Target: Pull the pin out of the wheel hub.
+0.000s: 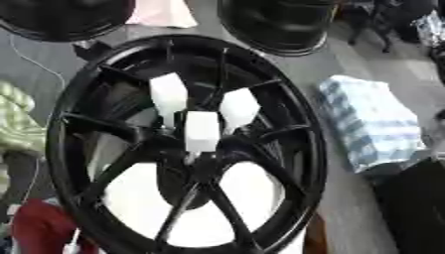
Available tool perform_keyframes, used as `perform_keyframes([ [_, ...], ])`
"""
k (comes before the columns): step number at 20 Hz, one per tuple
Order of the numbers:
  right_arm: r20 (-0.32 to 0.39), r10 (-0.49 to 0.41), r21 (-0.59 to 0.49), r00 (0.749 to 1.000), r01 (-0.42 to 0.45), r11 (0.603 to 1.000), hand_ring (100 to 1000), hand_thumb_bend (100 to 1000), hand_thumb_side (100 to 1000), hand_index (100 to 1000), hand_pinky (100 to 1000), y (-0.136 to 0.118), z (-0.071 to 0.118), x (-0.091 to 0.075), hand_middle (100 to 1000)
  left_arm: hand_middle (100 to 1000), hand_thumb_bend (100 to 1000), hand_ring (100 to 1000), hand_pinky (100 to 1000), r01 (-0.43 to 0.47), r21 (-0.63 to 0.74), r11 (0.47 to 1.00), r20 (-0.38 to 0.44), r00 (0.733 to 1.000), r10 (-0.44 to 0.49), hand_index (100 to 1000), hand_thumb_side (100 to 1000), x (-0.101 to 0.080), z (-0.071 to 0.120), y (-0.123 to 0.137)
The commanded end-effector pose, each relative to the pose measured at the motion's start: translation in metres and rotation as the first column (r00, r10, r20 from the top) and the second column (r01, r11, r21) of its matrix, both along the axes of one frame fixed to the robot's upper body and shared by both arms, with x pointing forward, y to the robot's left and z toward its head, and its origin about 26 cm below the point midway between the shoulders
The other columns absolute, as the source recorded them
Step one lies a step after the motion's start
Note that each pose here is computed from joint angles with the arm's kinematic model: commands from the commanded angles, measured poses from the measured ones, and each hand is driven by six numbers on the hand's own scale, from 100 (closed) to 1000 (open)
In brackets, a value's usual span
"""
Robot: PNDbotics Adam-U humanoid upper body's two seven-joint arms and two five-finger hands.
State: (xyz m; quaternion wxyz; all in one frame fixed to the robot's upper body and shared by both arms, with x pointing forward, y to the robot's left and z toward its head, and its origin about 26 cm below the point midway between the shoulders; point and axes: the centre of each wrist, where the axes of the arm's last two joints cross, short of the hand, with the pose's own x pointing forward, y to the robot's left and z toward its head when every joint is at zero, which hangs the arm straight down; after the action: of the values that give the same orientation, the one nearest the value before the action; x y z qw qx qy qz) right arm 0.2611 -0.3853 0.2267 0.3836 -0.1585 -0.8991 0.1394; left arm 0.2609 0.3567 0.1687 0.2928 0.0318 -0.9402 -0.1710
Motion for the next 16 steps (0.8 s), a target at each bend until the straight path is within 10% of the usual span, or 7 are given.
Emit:
perform_keyframes([
  [1,0.018,0.010,-0.105,1.000,-0.008,0.994,653,100,392,623,617,0.000,0.018,-0.002,645,608,100,642,887,0.001,0.012,1.000,0.016,1.000,-0.002,874,594,-0.001,0.006,0.000],
  [7,-0.016,0.032,-0.355,0.999,-0.036,0.934,698,100,387,671,665,0.001,0.035,-0.001,681,608,100,642,889,-0.003,0.014,1.000,0.008,1.000,0.003,875,595,-0.002,0.005,0.000],
  [16,-0.063,0.057,-0.762,0.996,-0.085,0.642,767,145,361,753,760,0.012,0.070,0.003,736,608,100,623,891,0.001,0.036,0.999,-0.011,1.000,0.000,874,595,-0.002,0.005,0.000],
])
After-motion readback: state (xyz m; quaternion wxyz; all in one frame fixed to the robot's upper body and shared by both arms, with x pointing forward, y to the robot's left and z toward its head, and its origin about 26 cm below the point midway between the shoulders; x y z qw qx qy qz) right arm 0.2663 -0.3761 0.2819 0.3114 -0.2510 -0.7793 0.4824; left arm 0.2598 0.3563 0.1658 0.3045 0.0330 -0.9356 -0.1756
